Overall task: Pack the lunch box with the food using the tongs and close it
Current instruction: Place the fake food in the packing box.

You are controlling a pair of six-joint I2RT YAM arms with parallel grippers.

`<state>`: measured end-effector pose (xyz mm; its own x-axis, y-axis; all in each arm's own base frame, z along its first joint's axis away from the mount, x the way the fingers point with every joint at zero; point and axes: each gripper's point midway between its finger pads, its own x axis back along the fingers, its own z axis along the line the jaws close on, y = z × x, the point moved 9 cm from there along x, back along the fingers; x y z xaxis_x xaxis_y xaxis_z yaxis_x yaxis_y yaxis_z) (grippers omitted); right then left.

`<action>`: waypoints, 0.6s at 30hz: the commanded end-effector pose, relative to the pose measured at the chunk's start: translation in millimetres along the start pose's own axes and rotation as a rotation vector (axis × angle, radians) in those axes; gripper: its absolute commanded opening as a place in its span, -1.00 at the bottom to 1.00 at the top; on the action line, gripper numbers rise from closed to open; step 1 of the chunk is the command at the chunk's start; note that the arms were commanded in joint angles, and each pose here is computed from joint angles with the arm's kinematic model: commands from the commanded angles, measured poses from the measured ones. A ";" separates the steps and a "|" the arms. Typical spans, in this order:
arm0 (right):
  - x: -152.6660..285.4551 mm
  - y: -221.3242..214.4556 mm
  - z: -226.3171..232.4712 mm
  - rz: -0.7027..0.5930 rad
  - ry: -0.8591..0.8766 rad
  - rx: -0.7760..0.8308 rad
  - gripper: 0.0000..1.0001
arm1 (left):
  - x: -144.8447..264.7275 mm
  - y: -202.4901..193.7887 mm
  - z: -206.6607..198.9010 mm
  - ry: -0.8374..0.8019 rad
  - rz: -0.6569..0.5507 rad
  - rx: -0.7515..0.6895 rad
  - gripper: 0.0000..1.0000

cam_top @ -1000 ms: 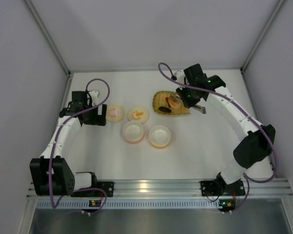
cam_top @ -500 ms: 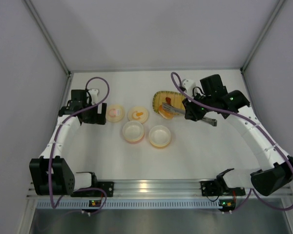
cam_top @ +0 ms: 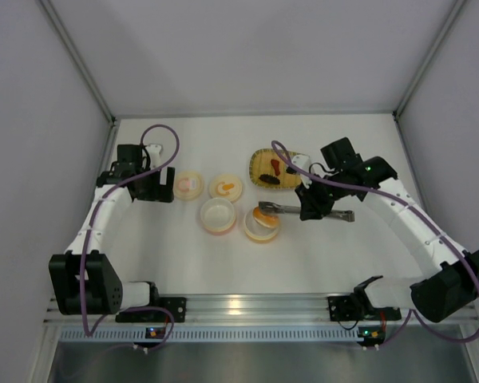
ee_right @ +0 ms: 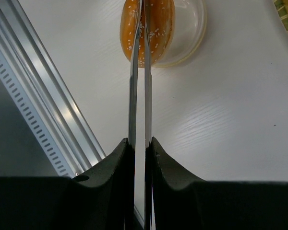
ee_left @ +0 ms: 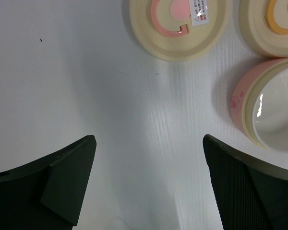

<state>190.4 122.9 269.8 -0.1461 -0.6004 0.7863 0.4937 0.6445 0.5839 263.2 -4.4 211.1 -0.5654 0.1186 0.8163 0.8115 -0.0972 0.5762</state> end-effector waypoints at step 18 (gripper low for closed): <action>-27.5 7.4 -17.0 -0.050 -0.002 0.045 -1.00 | -2.0 9.4 2.6 0.024 -0.026 0.005 0.96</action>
<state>200.2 127.6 247.3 -0.1256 -0.5878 0.7992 0.5021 0.6571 0.5622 265.1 -3.6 207.1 -0.5531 0.1092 0.8259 0.8210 -0.0969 0.5626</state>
